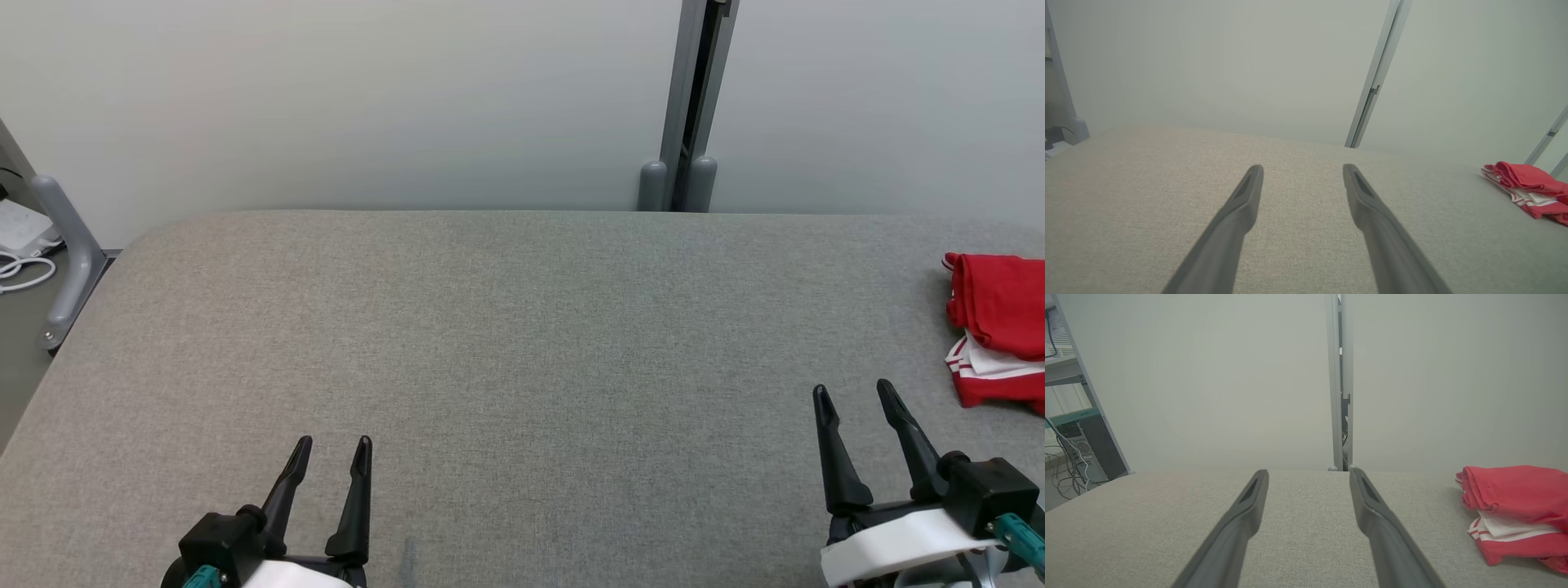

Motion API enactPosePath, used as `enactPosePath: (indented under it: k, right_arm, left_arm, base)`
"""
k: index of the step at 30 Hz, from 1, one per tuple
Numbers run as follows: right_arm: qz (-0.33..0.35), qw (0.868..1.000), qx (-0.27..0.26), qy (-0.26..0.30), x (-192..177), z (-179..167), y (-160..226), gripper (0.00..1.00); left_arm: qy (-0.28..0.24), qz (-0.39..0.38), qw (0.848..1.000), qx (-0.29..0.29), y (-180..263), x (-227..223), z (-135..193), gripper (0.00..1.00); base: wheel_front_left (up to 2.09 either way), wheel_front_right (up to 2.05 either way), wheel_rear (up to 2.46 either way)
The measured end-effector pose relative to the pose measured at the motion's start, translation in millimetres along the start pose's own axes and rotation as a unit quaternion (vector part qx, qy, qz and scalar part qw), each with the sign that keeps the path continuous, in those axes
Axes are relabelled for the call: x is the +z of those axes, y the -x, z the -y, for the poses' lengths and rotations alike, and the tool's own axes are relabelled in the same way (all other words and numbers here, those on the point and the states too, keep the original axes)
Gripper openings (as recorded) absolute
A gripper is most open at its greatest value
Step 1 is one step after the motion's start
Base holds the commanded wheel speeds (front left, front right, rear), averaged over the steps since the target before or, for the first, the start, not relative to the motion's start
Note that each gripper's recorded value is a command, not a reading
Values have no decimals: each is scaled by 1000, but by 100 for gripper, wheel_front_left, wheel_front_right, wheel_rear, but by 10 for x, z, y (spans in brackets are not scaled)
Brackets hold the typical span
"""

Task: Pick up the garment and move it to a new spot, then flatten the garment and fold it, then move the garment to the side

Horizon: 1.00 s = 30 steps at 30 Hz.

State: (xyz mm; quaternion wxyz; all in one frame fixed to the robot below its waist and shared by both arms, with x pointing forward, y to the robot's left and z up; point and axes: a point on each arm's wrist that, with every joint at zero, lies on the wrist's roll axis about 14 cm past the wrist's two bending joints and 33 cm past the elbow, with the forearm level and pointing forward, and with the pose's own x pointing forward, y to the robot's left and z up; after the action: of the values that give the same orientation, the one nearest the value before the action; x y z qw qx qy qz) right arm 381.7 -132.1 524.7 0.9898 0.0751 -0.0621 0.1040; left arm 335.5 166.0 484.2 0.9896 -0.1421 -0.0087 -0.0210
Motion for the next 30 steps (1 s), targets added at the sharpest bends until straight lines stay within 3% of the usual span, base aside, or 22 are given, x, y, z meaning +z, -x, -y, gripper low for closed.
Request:
enactPosePath:
  k: [16, 30]
  right_arm:
    - [-10, 1000, -2, 3, -62, 6, 54, 100]
    - [-16, 1000, -1, 9, -93, 25, 70, 100]
  left_arm:
    - [-20, -1, 1000, -16, -35, 1, 96, 100]
    - [3, 12, 1000, -4, -57, 75, 35, 100]
  base:
    - [0, 0, 0]
    - [0, 0, 0]
